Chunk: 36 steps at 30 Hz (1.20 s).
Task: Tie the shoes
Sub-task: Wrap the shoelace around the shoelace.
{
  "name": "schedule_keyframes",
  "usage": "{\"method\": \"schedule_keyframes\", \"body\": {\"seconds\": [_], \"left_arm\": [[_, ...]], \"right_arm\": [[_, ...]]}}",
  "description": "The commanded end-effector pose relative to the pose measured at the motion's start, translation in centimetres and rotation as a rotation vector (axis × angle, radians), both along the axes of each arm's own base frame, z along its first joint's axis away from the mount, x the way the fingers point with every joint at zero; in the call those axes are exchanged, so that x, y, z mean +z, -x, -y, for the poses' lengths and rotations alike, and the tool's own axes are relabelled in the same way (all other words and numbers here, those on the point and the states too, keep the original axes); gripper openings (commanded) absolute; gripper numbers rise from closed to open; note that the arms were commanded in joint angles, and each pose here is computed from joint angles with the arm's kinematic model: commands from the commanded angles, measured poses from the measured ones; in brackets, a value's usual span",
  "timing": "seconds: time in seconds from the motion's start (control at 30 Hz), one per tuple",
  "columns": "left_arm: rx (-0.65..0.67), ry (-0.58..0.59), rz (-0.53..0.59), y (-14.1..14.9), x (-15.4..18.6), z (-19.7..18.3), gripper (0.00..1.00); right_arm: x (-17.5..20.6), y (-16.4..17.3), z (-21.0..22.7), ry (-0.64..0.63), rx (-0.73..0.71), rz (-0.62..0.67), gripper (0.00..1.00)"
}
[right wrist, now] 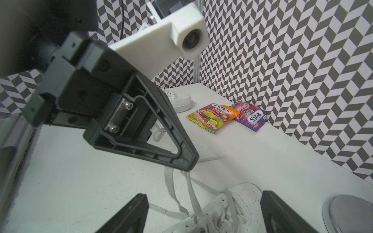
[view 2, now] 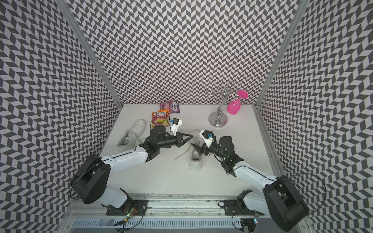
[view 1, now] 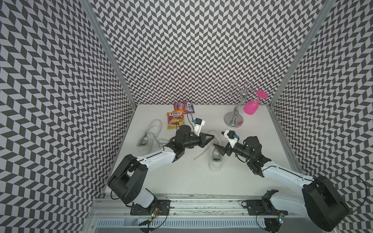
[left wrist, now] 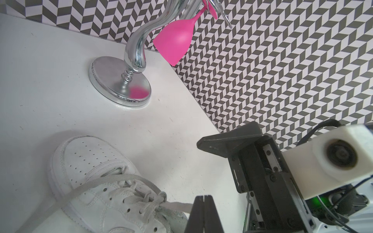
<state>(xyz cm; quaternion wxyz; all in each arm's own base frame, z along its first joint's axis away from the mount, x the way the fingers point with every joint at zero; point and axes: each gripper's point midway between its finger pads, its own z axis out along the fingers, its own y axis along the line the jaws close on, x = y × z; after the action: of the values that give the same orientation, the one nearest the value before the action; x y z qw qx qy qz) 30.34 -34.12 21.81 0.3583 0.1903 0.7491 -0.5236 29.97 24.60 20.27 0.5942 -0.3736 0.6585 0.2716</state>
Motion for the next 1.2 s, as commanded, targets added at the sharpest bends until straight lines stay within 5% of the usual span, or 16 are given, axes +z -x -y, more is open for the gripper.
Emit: {"method": "schedule_keyframes", "body": {"seconds": [0.0, 0.13, 0.47, 0.57, 0.67, 0.9, 1.03, 1.17], "left_arm": [[-0.012, 0.002, 0.023, -0.4, 0.6, 0.3, 0.0], [-0.011, 0.0, 0.023, -0.5, 0.6, 0.4, 0.0], [-0.013, 0.003, 0.022, -0.7, 0.8, 0.6, 0.0], [-0.013, 0.003, 0.02, -0.7, 0.8, 0.6, 0.01], [-0.006, 0.001, 0.019, -0.8, 0.8, 0.5, 0.12], [0.18, -0.089, 0.036, -4.0, 0.5, -4.3, 0.6], [0.327, -0.222, -0.004, -7.0, -2.0, -8.7, 0.66], [0.398, -0.485, -0.025, -9.7, -6.8, -11.0, 0.66]], "right_arm": [[2.4, 0.2, -1.7, -0.037, 0.081, 0.088, 0.88], [1.5, 0.0, -2.2, -0.027, 0.093, 0.062, 0.8], [-0.3, -0.5, -3.1, -0.008, 0.116, -0.018, 0.37], [-0.5, -0.5, -3.2, -0.006, 0.118, -0.029, 0.19], [-0.3, -0.5, -3.1, -0.01, 0.107, -0.029, 0.0], [-0.3, -0.7, -2.5, 0.0, 0.068, -0.024, 0.0], [-0.3, -0.7, -2.3, 0.005, 0.056, -0.024, 0.0], [0.0, -0.7, -2.1, 0.003, 0.046, -0.019, 0.0]]}}
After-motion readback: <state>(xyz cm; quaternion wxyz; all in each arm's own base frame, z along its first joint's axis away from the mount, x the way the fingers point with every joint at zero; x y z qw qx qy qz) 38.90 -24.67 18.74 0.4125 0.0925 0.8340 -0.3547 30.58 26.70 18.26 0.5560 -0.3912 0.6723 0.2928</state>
